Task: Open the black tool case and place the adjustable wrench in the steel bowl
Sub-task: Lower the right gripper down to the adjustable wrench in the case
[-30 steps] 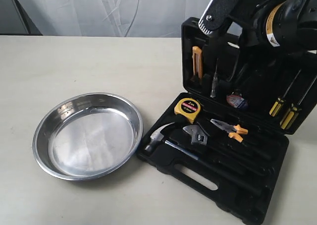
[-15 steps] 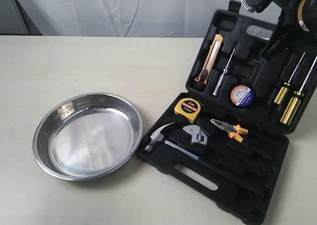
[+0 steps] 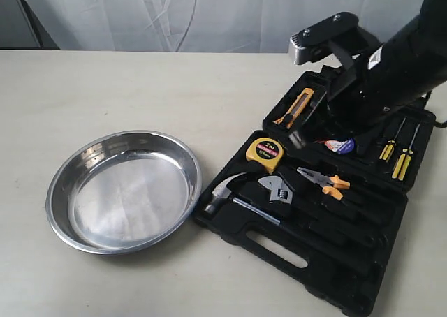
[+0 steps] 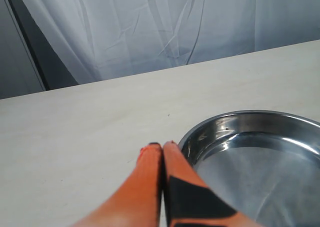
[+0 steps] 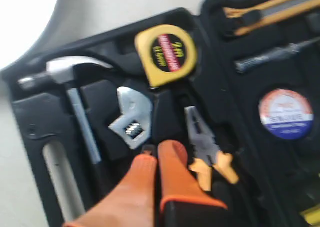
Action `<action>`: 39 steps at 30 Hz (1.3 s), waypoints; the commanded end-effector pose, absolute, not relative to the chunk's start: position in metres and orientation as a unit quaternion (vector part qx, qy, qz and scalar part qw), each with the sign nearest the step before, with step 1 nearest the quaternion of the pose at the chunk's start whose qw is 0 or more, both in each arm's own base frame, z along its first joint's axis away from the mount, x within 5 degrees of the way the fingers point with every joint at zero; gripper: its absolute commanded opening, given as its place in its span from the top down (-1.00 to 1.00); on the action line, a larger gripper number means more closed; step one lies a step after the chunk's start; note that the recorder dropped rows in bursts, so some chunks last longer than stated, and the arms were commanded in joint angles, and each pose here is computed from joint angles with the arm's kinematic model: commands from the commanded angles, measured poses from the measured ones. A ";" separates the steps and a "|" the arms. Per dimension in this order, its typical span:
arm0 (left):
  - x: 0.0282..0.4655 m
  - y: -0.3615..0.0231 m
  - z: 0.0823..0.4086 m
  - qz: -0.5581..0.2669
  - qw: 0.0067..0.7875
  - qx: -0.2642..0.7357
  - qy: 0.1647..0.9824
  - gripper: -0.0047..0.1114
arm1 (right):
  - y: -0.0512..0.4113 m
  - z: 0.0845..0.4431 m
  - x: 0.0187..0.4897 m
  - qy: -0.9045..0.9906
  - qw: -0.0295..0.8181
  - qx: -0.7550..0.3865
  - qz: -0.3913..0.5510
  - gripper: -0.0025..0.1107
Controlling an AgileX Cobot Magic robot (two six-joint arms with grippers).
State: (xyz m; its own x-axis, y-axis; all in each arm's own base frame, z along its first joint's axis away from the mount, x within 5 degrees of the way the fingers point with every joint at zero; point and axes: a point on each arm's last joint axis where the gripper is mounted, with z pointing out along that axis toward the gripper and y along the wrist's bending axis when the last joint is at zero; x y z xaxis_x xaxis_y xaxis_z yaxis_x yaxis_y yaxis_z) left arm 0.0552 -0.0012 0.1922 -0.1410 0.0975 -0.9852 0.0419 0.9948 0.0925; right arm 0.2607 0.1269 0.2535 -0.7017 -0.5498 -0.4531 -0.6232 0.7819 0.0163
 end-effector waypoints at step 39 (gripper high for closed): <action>0.055 -0.001 0.192 0.017 0.651 0.044 0.757 0.91 | 0.144 0.184 0.281 0.921 0.084 -0.370 0.091 0.73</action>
